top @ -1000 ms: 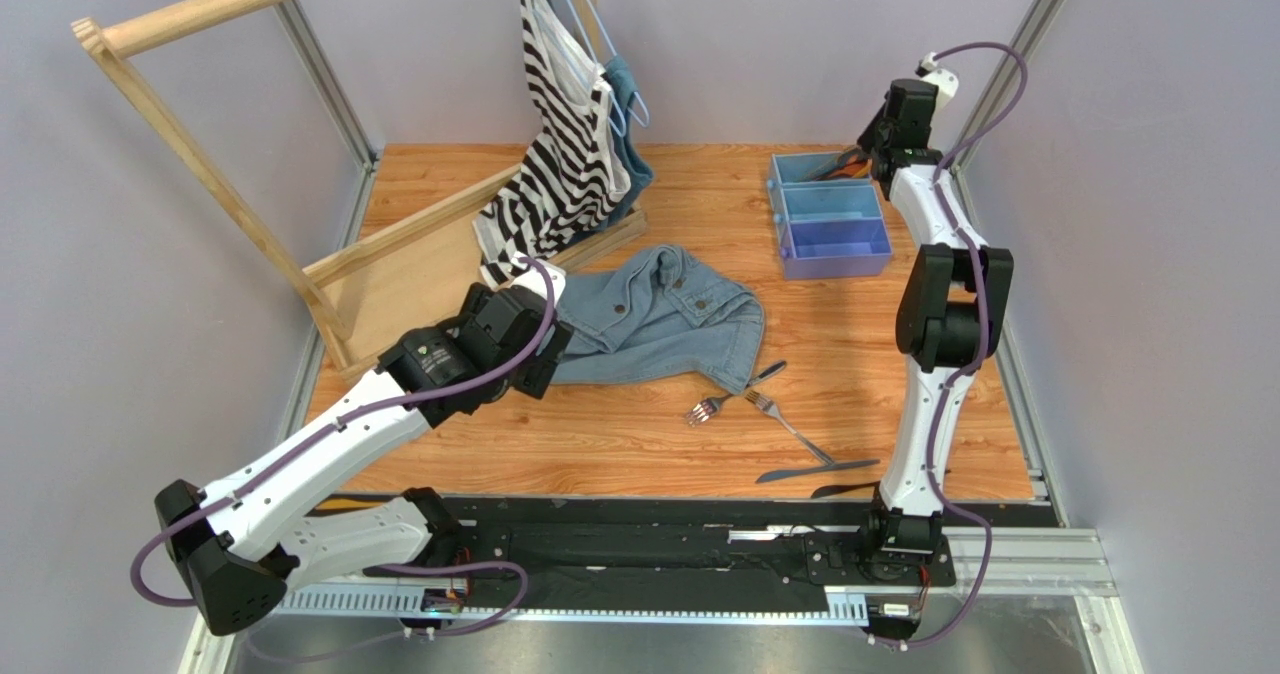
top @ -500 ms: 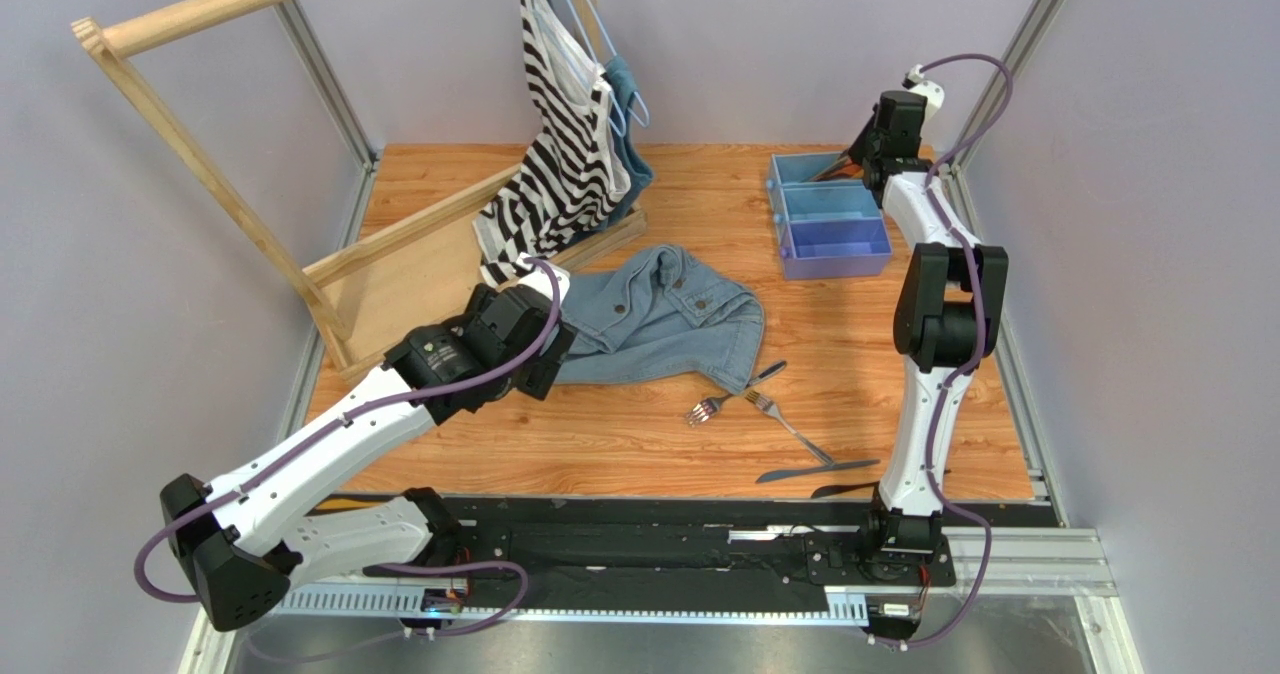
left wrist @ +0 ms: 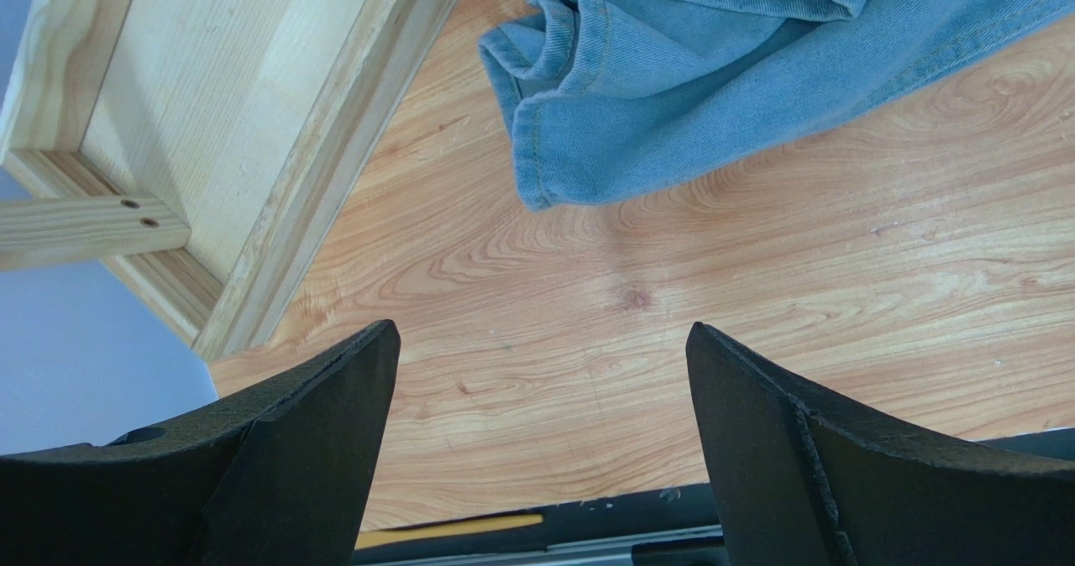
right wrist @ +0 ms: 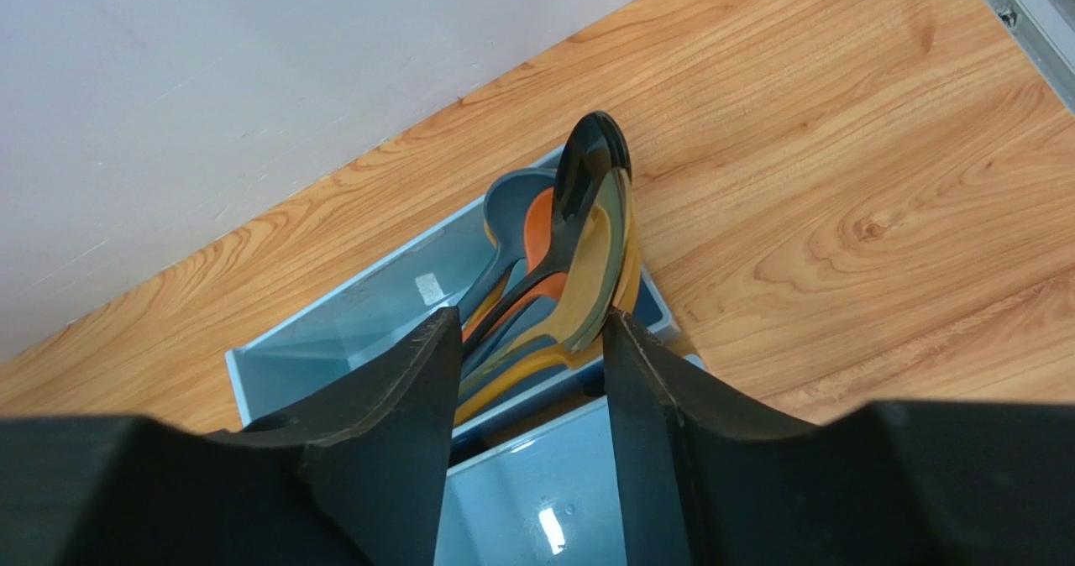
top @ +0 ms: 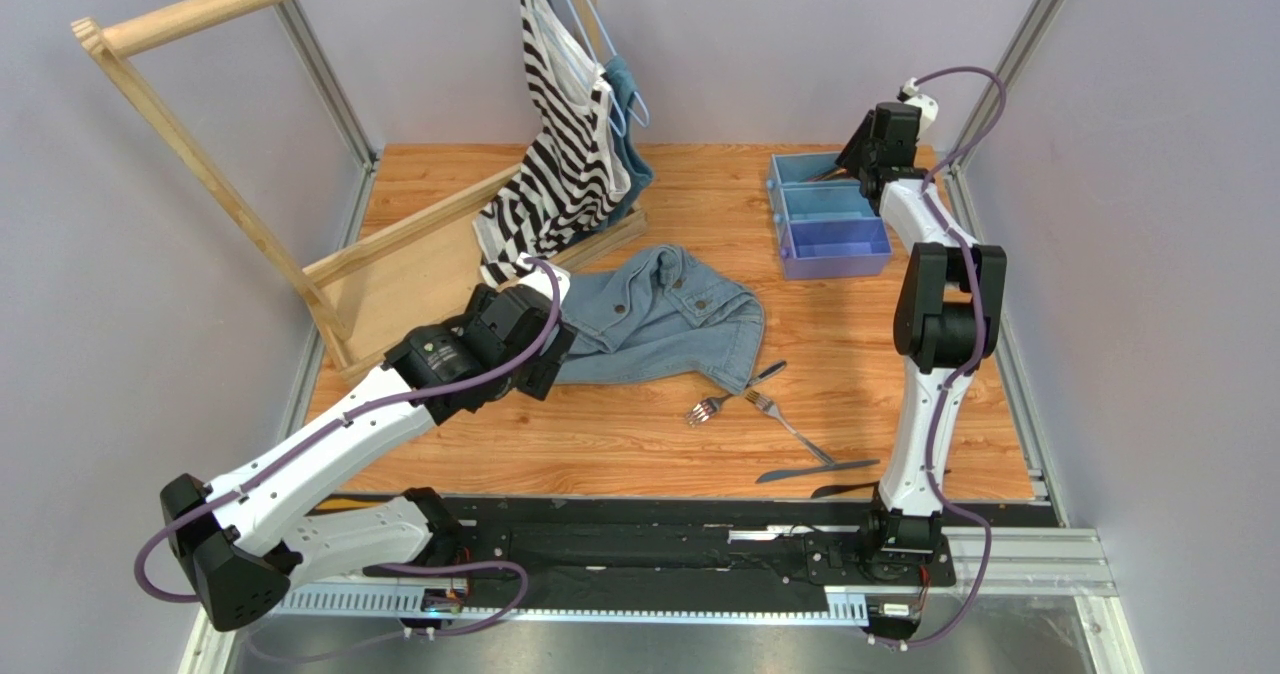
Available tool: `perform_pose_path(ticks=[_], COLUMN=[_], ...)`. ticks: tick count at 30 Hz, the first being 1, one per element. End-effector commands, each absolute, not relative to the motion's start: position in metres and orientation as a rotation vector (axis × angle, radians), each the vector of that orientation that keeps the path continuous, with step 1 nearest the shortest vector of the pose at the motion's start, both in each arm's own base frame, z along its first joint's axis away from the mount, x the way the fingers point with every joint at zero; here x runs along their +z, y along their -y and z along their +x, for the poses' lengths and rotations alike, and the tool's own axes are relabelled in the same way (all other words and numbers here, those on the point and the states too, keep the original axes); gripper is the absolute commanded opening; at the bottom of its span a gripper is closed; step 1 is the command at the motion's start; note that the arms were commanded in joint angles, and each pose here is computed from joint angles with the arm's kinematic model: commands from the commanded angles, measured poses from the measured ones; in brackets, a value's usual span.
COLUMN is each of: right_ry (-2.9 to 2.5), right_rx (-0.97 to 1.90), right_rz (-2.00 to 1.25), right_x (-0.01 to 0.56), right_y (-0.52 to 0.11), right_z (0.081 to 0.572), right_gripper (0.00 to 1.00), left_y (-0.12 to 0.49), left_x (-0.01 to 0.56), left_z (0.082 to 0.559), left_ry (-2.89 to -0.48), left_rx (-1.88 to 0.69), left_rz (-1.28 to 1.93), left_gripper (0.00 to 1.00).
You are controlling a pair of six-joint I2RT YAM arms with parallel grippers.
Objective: Sort the eating utensils into containers
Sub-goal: Place the spoon in the storage box.
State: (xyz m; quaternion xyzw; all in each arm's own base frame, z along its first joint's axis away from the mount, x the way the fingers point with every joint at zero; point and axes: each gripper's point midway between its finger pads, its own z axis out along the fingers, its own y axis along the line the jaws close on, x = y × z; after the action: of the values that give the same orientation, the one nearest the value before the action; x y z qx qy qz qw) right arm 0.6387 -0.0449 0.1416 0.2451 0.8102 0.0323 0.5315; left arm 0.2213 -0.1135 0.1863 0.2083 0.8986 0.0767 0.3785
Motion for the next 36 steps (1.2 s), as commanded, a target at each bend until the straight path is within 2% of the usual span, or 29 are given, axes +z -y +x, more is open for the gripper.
perform_pose_path(ticks=[1,9,15,17,19,21,26,27,36], right_ry=[-1.809,-1.765,-1.687,-1.612,-1.59,-1.505,-1.508,-1.469,-1.518], right_rx=[0.139,0.175,0.255,0.311,0.362,0.437,0.555,0.567,0.58], right_rz=[0.57,0.584,0.596,0.597,0.602,0.605,0.59,0.579,0.583], right_x=[0.2,0.228,0.269,0.299,0.299,0.331,0.331,0.35,0.315], right_y=[0.036,0.034,0.027,0.022,0.017,0.01,-0.009,-0.01,-0.016], right_z=[0.638,0.629,0.608,0.596,0.583,0.565,0.52,0.505,0.415], right_gripper=[0.53,0.58,0.62,0.62,0.66,0.7,0.74,0.75,0.79], left_y=[0.113,0.112,0.111,0.11,0.11,0.112,0.117,0.118,0.15], left_x=[0.187,0.186,0.185,0.184,0.185,0.186,0.195,0.197,0.204], left_z=[0.224,0.225,0.226,0.226,0.227,0.228,0.231,0.231,0.225], left_ry=[-2.286,-2.291,-2.294,-2.299,-2.299,-2.298,-2.27,-2.265,-2.281], left_rx=[0.204,0.219,0.238,0.247,0.251,0.243,0.213,0.203,-0.005], left_rz=[0.536,0.536,0.532,0.531,0.528,0.528,0.532,0.53,0.58], left_gripper=[0.93,0.93,0.93,0.93,0.93,0.93,0.93,0.93,0.93])
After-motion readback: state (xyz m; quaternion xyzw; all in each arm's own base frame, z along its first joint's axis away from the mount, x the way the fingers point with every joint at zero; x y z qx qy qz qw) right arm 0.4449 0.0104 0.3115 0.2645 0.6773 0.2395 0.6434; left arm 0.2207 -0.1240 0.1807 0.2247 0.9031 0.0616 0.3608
